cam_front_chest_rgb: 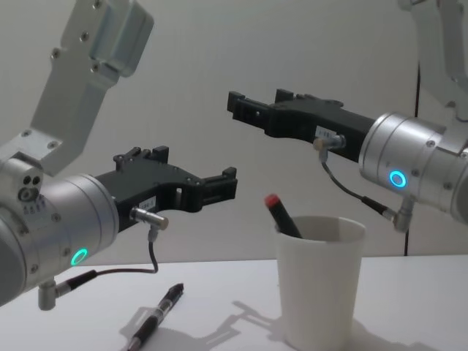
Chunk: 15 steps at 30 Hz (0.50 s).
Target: Place the pen into the pen holder.
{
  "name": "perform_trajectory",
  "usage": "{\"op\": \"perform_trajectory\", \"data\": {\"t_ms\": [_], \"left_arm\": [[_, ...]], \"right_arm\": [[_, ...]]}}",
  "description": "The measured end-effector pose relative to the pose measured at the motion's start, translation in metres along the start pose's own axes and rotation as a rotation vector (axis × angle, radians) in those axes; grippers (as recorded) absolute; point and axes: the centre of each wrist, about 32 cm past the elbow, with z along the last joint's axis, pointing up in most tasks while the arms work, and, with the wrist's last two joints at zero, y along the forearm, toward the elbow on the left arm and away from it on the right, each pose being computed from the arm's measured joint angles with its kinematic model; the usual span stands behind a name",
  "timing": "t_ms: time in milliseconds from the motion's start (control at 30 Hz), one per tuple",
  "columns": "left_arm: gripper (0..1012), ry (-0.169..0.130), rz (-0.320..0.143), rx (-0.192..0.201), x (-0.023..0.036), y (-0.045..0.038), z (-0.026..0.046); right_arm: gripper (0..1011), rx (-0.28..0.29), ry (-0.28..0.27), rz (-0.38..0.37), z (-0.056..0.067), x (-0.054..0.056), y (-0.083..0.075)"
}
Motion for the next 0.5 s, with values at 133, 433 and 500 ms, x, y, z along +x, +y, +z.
{"op": "perform_trajectory", "data": {"t_ms": [133, 433, 500], "left_arm": [[1001, 0.0, 0.0, 0.0, 0.0, 0.0, 0.0], [1001, 0.0, 0.0, 0.0, 0.0, 0.0, 0.0], [1001, 0.0, 0.0, 0.0, 0.0, 0.0, 0.0]], "right_arm": [[893, 0.0, 0.001, 0.0, 0.0, 0.0, 0.0], [1001, -0.005, -0.011, -0.025, 0.001, 0.007, -0.006], [1001, -0.008, -0.018, -0.042, 0.001, 0.012, -0.011]]}}
